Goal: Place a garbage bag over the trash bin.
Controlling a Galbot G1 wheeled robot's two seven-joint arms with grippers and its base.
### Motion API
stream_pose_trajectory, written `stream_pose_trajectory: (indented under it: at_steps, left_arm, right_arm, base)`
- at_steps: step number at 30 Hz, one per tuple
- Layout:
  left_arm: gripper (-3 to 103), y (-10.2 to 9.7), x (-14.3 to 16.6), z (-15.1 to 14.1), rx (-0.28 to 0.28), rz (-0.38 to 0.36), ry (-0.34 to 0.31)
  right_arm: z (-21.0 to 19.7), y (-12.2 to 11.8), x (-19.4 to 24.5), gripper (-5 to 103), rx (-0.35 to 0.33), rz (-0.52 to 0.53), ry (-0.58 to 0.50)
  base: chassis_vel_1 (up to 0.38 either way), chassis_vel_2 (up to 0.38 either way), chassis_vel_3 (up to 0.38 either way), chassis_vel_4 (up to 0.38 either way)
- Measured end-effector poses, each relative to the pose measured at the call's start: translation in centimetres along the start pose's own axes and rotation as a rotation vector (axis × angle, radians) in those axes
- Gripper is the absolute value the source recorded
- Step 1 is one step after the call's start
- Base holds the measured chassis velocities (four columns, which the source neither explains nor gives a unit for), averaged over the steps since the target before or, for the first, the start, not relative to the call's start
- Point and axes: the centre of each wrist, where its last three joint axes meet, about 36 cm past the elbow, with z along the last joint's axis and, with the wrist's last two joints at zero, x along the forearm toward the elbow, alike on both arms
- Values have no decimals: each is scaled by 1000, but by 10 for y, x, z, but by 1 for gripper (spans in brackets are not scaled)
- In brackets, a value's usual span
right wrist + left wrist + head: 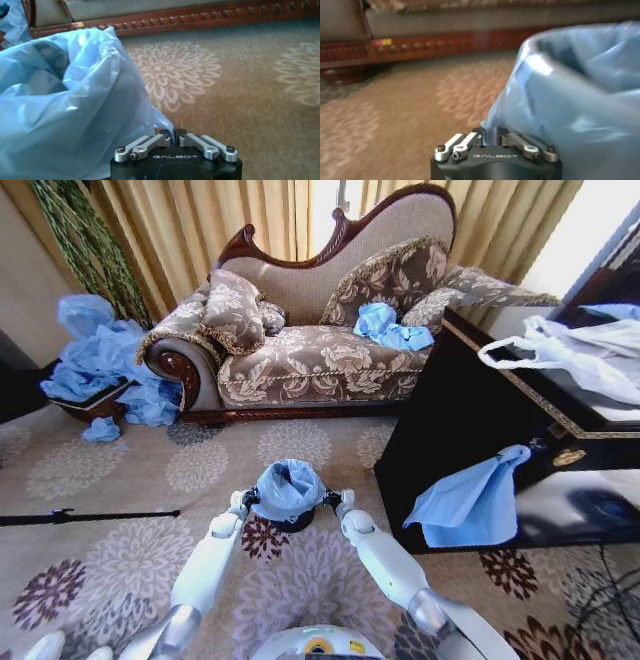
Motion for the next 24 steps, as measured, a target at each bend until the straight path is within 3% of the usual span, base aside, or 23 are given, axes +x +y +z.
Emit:
stream_pose_trajectory:
  at_steps: [5,6,7,9,11,12,19,21,22,24]
  left_arm:
    - [37,6,24,6,73,71,-65]
    - [43,9,28,8,81,88,-79]
    - [48,10,31,11,83,94,-85]
    - [48,12,32,12,84,96,-87]
    - [59,14,34,16,97,105,-96]
    - [59,14,34,16,97,105,-96]
    - [91,24,30,32,161,89,-90]
    - [91,26,29,34,165,84,-89]
    - [98,29,28,35,172,78,-90]
    - [98,31,27,36,181,74,-95]
  right_arm:
    - [11,-2,22,12,32,-10,-7]
    - [14,-1,28,15,37,-13,-12]
    - [17,-1,32,26,40,-15,-16]
    - [18,-1,34,26,43,-16,-18]
    - [22,1,39,37,50,-16,-25]
    - [22,1,39,37,50,-16,-25]
    - [22,10,43,70,40,-13,-58]
    - [20,11,44,70,40,-14,-62]
    - [18,13,44,74,41,-15,-67]
    - [15,15,44,80,40,-17,-71]
  base:
    - [0,0,0,0]
    - [0,0,0,0]
    - [0,0,0,0]
    - [0,0,0,0]
    - [0,0,0,0]
    - [0,0,0,0]
    - [0,0,0,0]
    - [0,0,0,0]
    - [0,0,0,0]
    - [0,0,0,0]
